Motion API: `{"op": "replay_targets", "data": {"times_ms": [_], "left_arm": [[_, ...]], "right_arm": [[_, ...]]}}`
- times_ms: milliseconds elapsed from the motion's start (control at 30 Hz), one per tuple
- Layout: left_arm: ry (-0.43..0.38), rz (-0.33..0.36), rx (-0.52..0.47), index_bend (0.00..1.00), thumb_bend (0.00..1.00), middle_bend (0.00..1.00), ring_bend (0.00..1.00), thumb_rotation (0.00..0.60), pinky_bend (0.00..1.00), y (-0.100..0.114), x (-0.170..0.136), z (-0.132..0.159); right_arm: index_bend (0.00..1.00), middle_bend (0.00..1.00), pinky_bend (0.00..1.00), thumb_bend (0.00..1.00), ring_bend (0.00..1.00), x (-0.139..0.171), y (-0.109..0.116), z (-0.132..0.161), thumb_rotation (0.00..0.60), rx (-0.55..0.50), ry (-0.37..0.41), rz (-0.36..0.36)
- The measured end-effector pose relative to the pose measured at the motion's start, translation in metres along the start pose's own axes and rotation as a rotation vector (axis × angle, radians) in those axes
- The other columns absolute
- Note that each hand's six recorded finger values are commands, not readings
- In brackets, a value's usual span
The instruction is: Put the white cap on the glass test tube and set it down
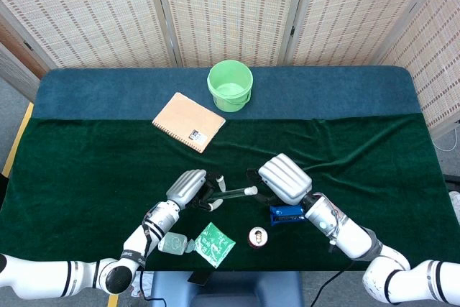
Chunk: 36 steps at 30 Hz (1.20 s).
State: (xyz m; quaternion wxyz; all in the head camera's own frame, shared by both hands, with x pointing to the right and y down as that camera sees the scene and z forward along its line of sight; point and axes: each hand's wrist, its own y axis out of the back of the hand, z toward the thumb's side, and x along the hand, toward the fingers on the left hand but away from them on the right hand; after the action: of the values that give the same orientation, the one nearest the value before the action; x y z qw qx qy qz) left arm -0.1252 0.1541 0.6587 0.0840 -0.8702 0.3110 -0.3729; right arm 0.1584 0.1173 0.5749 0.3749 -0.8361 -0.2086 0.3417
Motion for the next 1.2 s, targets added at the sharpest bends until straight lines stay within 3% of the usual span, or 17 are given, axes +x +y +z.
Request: {"op": "replay_targets", "data": {"times_ms": [433, 533, 667, 800, 1000, 1200], "left_arm": [[0.006, 0.003, -0.003, 0.67, 0.47, 0.90, 0.81, 0.600, 0.82, 0.001, 0.001, -0.003], [0.011, 0.006, -0.002, 0.67, 0.47, 0.90, 0.81, 0.600, 0.82, 0.002, 0.000, -0.005], [0.017, 0.012, 0.001, 0.67, 0.47, 0.90, 0.81, 0.600, 0.82, 0.003, 0.001, -0.009], [0.028, 0.026, 0.029, 0.67, 0.47, 0.90, 0.81, 0.600, 0.82, 0.007, 0.000, -0.015], [0.058, 0.046, 0.081, 0.67, 0.47, 0.90, 0.82, 0.600, 0.82, 0.017, -0.005, -0.031], [0.106, 0.081, 0.162, 0.67, 0.47, 0.90, 0.82, 0.600, 0.82, 0.031, -0.011, -0.055]], "right_arm": [[0.72, 0.95, 1.00, 0.56, 1.00, -0.006, -0.005, -0.001, 0.600, -0.005, -0.009, 0.002], [0.59, 0.95, 1.00, 0.56, 1.00, -0.005, -0.005, -0.003, 0.600, -0.009, -0.013, 0.001], [0.30, 0.95, 1.00, 0.55, 1.00, -0.005, -0.007, -0.006, 0.600, -0.015, -0.020, 0.008], [0.04, 0.94, 1.00, 0.42, 1.00, -0.005, -0.009, -0.007, 0.600, -0.025, -0.029, 0.019], [0.00, 0.94, 1.00, 0.40, 1.00, -0.003, -0.009, -0.009, 0.600, -0.049, -0.041, 0.034], [0.00, 0.94, 1.00, 0.40, 1.00, 0.008, 0.001, -0.022, 0.600, -0.047, -0.078, -0.002]]}}
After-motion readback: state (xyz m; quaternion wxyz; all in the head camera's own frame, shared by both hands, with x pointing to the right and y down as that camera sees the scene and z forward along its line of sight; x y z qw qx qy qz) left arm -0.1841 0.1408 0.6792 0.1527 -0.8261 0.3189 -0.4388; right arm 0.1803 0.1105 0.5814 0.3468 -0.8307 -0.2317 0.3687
